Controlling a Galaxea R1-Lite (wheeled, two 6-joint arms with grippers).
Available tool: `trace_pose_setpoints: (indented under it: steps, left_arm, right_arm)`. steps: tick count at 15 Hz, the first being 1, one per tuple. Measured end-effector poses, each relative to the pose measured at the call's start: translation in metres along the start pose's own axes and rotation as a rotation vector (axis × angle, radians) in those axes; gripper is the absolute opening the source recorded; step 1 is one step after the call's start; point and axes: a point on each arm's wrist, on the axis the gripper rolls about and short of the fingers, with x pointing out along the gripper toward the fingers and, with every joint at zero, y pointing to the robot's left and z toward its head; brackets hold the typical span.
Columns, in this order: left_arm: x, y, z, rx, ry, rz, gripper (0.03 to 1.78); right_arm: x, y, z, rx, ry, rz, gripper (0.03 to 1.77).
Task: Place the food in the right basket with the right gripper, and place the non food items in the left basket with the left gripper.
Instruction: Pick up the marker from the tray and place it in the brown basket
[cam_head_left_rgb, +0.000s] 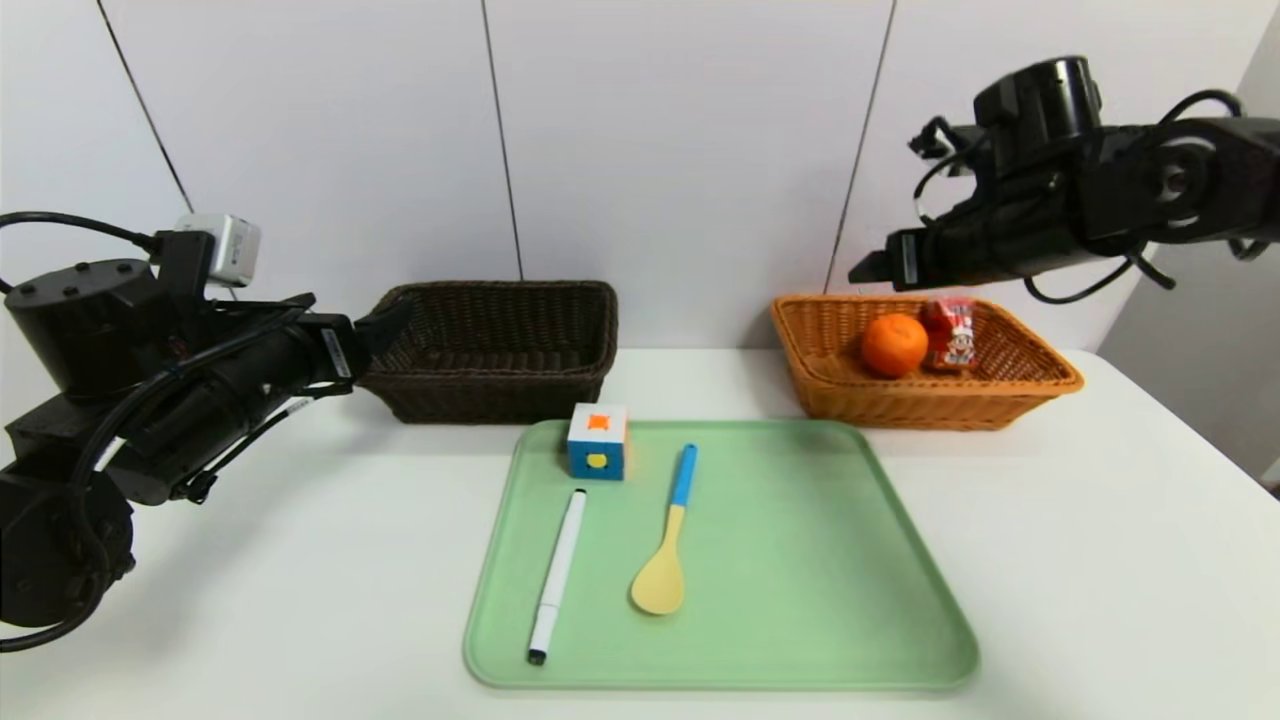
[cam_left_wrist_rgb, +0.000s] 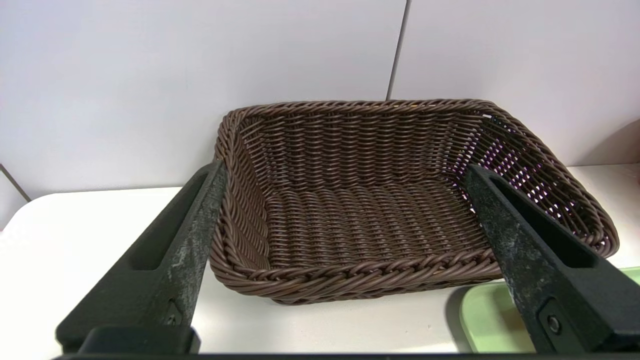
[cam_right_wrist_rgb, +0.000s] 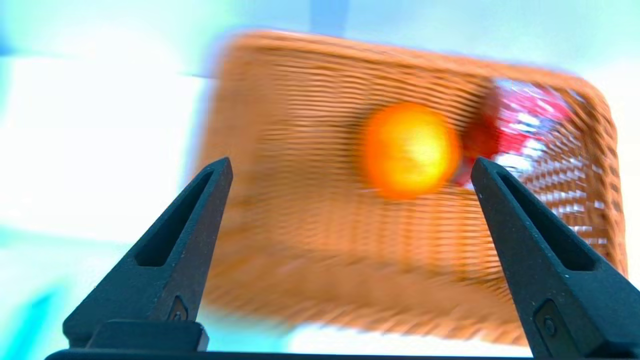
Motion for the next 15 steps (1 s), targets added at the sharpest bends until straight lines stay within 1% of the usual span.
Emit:
trace_pose_setpoints:
  steps: [2, 4, 5, 6, 8, 10, 13, 14, 15]
  left_arm:
    - [-0.001, 0.0, 0.001, -0.001, -0.002, 0.0, 1.69]
    - [-0.002, 0.0, -0.001, 0.0, 0.003, 0.0, 1.69]
    - [-0.003, 0.0, -0.001, 0.0, 0.006, 0.0, 1.69]
    - [-0.004, 0.0, -0.001, -0.001, 0.005, 0.0, 1.69]
    - [-0.007, -0.002, 0.003, -0.007, -0.002, -0.002, 1.69]
    - [-0.008, -0.01, 0.008, -0.035, -0.025, 0.019, 1.69]
    - [-0.008, -0.04, 0.017, -0.116, -0.068, 0.074, 1.69]
    - [-0.011, -0.049, 0.02, -0.13, -0.07, 0.077, 1.69]
    - [-0.014, -0.058, 0.024, -0.136, -0.065, 0.061, 1.69]
  right_arm:
    - [-0.044, 0.041, 0.005, -0.043, -0.034, 0.119, 1.66]
    - [-0.081, 0.078, -0.001, -0.069, -0.033, 0.24, 1.67]
    - [-0.098, 0.092, -0.007, -0.075, -0.01, 0.29, 1.68]
    - [-0.107, 0.097, -0.013, -0.077, 0.016, 0.309, 1.68]
    - [-0.112, 0.097, -0.019, -0.07, 0.03, 0.288, 1.69]
    - [-0.11, 0.091, -0.024, -0.064, 0.035, 0.24, 1.69]
    - [-0.095, 0.077, -0.03, -0.02, -0.023, 0.185, 1.69]
    - [-0.09, 0.071, -0.033, -0.001, -0.053, 0.167, 1.69]
    - [-0.088, 0.064, -0.037, 0.018, -0.078, 0.149, 1.69]
